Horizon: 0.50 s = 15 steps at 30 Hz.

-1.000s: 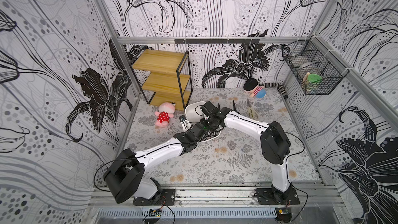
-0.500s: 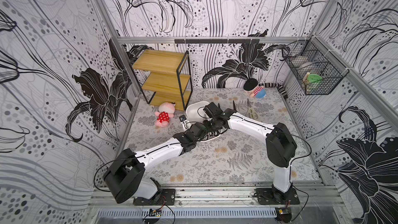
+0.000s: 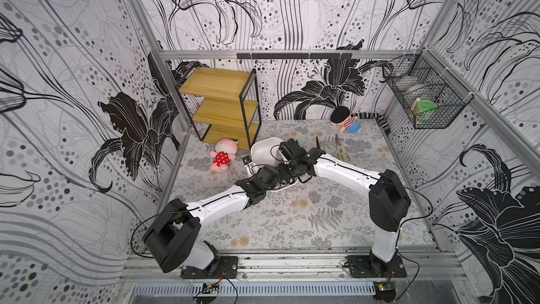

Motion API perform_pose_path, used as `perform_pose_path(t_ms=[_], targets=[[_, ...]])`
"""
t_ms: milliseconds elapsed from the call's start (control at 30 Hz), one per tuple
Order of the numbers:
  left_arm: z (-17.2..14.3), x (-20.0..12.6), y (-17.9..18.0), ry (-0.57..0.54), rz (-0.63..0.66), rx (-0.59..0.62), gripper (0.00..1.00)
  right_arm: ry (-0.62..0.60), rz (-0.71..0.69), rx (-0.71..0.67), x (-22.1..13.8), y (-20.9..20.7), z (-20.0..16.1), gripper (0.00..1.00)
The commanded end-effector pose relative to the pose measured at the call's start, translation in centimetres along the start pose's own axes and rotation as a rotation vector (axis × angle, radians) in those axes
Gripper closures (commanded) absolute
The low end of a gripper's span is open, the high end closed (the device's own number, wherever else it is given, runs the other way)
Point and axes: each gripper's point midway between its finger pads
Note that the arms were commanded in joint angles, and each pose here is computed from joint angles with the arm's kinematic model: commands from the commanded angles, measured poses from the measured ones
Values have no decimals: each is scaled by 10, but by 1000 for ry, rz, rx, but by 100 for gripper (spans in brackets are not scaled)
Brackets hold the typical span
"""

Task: Take the scissors out of the storage box
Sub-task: Pick up the scissors from the storage box.

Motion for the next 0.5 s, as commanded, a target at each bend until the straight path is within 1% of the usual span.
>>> perform_pose_path(t_ms=[0, 100, 300, 467], targets=[[14, -4, -22, -31, -67, -50, 100, -40, -46, -36, -19, -9, 9, 100], [18, -2, -13, -35, -44, -53, 100, -52, -62, -48, -24, -11, 14, 100], [31, 3, 16, -40, 12, -81, 100, -79, -91, -50, -34, -18, 28, 100], [42, -1, 40, -66, 56, -82, 100, -115, -87, -19, -37, -37, 55, 100]])
Point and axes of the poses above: each gripper's point midway between its finger pads, its own x axis out along the fingers, its own y axis along the line the jaws close on, z = x × y, and after that the axes turned 14 degrees about -x, right-handed
